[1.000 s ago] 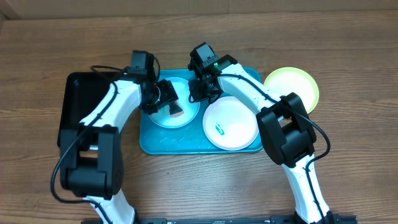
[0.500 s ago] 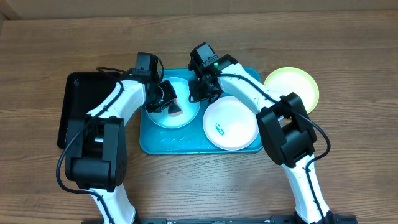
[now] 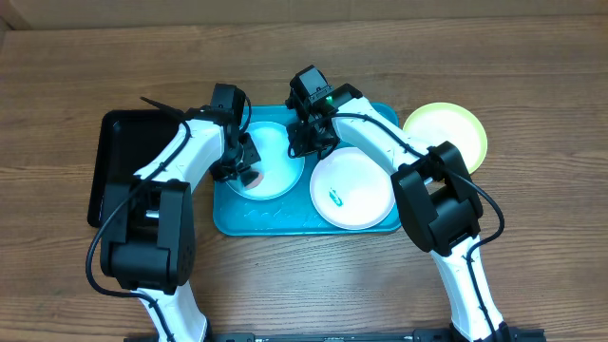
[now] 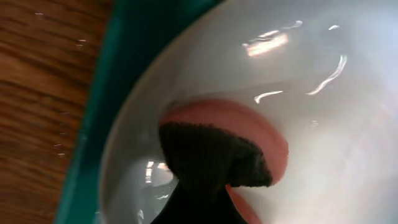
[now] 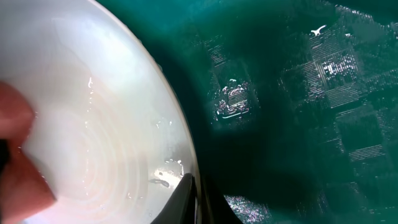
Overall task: Clean dirty plates on tray and stack at the side
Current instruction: 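Scrub the light blue plate with the sponge while right gripper holds it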
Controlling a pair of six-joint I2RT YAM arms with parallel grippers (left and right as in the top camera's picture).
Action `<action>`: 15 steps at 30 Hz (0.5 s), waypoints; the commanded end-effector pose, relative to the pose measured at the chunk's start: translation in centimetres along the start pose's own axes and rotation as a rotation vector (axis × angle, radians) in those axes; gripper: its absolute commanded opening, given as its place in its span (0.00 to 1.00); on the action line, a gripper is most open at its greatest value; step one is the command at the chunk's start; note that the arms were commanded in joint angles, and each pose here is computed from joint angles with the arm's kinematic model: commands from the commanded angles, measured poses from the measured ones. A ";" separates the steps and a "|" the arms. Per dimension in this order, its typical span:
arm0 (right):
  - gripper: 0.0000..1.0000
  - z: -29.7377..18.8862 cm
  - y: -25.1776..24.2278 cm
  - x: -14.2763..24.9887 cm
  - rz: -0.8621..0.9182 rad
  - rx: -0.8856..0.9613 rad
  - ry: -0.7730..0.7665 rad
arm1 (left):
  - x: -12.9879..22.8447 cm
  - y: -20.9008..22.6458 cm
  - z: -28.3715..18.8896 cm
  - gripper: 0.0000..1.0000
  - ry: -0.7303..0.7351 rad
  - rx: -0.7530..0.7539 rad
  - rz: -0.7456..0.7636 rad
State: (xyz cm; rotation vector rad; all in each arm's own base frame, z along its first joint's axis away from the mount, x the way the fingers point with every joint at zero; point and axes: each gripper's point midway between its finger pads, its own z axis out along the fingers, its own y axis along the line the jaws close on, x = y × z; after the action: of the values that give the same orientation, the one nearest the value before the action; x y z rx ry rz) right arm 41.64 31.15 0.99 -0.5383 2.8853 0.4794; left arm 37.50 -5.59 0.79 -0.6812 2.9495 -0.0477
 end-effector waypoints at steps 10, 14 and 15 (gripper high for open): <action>0.04 2.0 -1.7 1.3 0.005 0.052 0.043 | -4.3 -3.1 -2.8 0.04 -0.146 0.078 0.002; 0.04 2.0 -1.7 1.3 0.005 0.053 0.044 | -3.8 -7.6 -2.5 0.04 -0.133 0.274 0.045; 0.04 2.0 -1.7 1.3 0.006 0.053 0.046 | -3.6 -8.1 -2.3 0.04 -0.132 0.289 0.053</action>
State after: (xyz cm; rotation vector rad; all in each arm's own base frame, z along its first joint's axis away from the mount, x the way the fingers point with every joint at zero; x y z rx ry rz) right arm 41.67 31.21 1.01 -0.5384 2.8834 0.4846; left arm 44.14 -7.75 4.23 -0.6042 2.7263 -0.2193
